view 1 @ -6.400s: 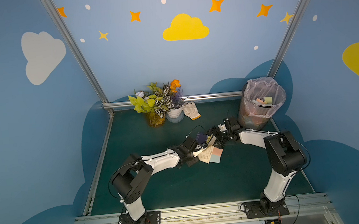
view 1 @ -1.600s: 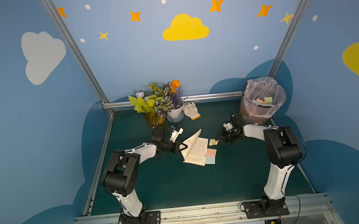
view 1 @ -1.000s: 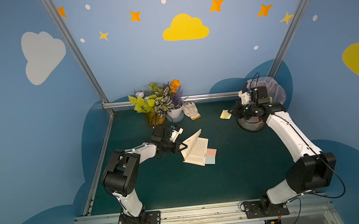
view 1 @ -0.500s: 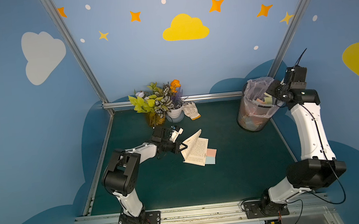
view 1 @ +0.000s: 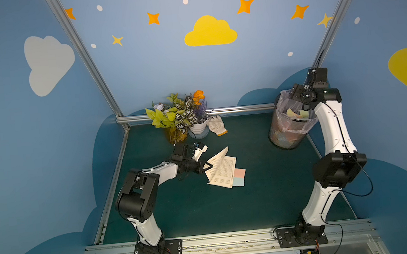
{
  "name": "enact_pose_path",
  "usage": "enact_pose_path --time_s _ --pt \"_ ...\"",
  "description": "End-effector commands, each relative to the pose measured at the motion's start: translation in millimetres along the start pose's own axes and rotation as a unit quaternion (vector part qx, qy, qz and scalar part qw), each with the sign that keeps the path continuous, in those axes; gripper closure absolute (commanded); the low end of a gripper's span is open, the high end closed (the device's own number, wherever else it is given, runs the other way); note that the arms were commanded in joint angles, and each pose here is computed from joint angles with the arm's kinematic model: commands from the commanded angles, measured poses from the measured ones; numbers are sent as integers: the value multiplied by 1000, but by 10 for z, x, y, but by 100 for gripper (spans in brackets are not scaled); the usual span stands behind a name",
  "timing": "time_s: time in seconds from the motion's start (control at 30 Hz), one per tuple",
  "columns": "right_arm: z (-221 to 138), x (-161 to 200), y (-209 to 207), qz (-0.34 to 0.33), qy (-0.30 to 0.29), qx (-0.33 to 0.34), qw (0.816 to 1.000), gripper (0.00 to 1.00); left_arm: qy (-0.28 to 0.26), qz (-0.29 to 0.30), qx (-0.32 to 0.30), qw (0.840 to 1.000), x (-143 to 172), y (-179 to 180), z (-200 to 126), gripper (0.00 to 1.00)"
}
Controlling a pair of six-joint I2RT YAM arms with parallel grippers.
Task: Peel off the used sticky note
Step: Place the note in the trash bin, then turn the page of the book at the center of the board.
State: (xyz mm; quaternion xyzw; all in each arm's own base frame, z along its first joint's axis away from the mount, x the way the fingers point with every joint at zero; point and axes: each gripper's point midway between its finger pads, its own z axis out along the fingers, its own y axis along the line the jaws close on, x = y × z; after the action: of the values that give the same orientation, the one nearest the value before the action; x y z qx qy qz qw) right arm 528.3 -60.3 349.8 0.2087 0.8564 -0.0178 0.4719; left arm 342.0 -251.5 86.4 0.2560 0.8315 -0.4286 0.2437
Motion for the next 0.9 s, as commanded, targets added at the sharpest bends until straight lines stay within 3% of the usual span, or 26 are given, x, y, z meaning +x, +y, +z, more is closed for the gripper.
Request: enact_pose_path --time_s 0.0,0.2,0.37,0.5,0.7,0.87 --pt "-207 -81 91 -16 -8 -16 1000 8 25 -29 -18 999 183 118 20 97" --pt "-662 150 550 22 30 -121 992 10 26 -30 -21 999 188 131 23 97" --pt "-964 1031 1159 44 117 -233 964 11 25 -32 -25 999 180 140 20 97" --pt "-1054 2036 1444 84 229 -287 926 11 28 -38 -26 999 186 158 33 97" --pt "-1272 3325 1807 107 387 -360 842 7 26 -37 -32 998 187 170 27 97" --pt "-1224 3802 1902 127 417 -370 820 4 27 -38 -33 998 194 182 30 97"
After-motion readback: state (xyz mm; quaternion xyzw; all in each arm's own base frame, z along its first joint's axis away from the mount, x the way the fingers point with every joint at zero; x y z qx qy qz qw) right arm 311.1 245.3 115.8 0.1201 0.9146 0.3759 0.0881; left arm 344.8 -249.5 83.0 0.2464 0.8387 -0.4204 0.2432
